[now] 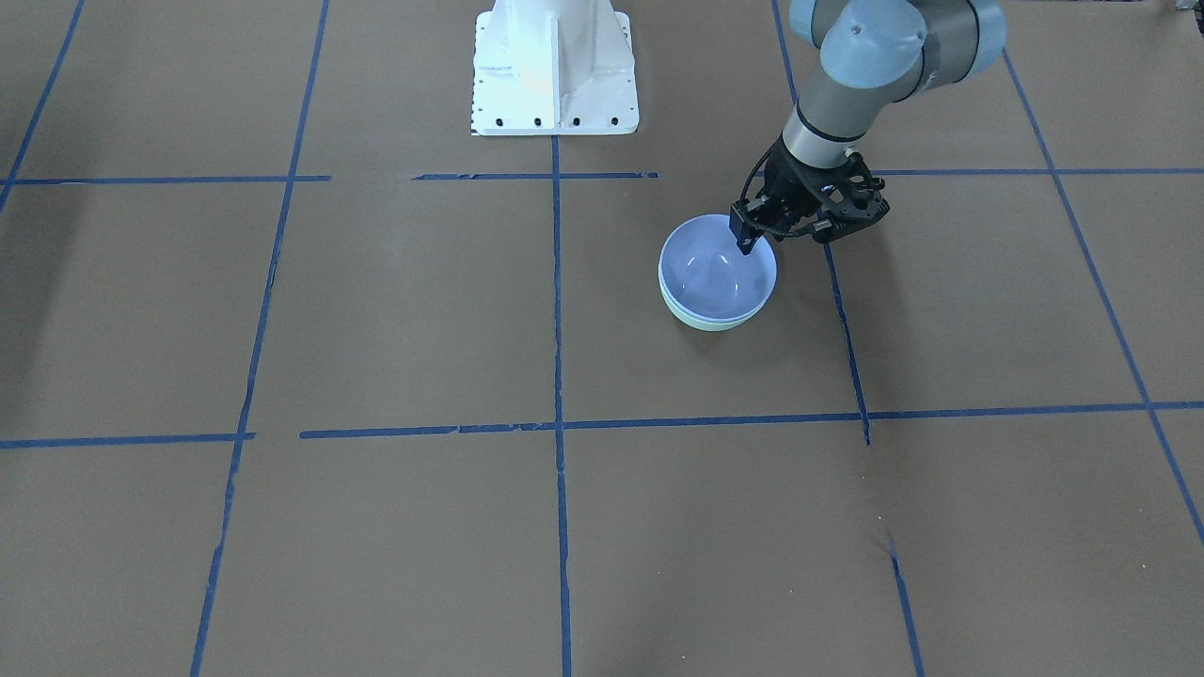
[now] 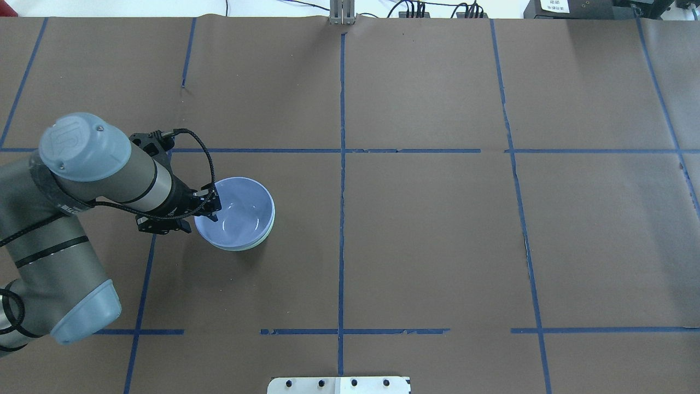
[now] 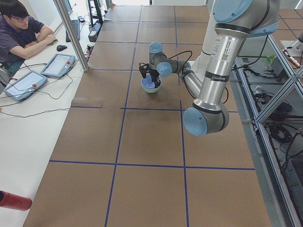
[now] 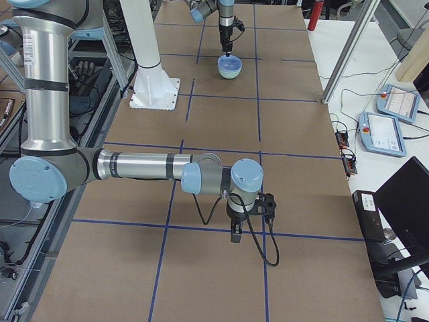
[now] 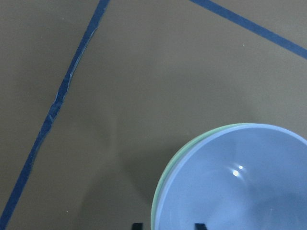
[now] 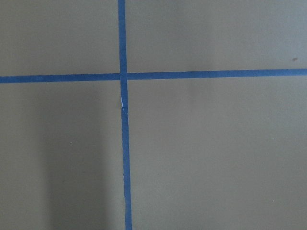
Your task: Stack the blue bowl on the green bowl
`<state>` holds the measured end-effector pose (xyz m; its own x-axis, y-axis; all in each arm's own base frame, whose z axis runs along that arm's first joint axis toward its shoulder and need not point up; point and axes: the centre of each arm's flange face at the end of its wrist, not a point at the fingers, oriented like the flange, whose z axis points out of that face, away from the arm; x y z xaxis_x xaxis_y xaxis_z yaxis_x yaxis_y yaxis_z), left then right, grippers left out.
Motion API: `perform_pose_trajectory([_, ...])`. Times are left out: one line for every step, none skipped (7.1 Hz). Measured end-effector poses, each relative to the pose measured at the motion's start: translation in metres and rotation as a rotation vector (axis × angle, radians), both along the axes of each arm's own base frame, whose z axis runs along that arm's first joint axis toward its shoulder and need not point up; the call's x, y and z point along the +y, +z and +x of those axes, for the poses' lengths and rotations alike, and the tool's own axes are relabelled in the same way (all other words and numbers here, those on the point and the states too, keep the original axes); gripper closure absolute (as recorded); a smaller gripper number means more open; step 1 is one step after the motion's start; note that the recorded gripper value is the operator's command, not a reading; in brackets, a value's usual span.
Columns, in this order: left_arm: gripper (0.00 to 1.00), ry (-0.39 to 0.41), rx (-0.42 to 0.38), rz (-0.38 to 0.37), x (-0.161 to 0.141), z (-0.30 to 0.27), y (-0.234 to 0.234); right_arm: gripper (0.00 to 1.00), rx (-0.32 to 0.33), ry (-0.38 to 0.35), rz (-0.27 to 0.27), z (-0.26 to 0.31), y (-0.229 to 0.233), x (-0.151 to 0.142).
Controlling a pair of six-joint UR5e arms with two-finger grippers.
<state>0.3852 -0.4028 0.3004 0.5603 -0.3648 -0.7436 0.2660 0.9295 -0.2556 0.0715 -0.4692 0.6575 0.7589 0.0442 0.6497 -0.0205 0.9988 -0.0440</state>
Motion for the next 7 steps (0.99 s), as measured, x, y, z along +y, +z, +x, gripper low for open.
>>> perform_pose_trajectory([0.00, 0.020, -0.001, 0.064, -0.006, -0.025, 0.002, 0.00, 0.000, 0.000, 0.000, 0.000, 0.000, 0.000])
perform_pose_trajectory([0.00, 0.056, -0.016, 0.136, -0.022, -0.064, 0.017, 0.00, 0.000, -0.001, 0.001, 0.000, 0.000, 0.000])
perform_pose_trajectory([0.00, 0.114, -0.033, 0.213, -0.040, -0.115, 0.042, 0.00, 0.000, -0.001, 0.000, 0.000, 0.000, 0.000])
perform_pose_trajectory([0.00, 0.185, -0.050, 0.295, -0.054, -0.176, 0.074, 0.00, 0.000, 0.000, 0.000, 0.000, 0.000, 0.000])
perform_pose_trajectory([0.00, 0.263, -0.073, 0.372, -0.058, -0.233, 0.117, 0.00, 0.000, 0.000, -0.001, 0.000, 0.000, 0.000])
perform_pose_trajectory([0.00, 0.337, -0.112, 0.438, -0.055, -0.287, 0.168, 0.00, 0.000, 0.000, -0.001, 0.000, 0.000, 0.000])
perform_pose_trajectory([0.00, 0.388, -0.150, 0.480, -0.047, -0.340, 0.219, 0.00, 0.000, -0.001, 0.000, 0.000, 0.000, 0.000])
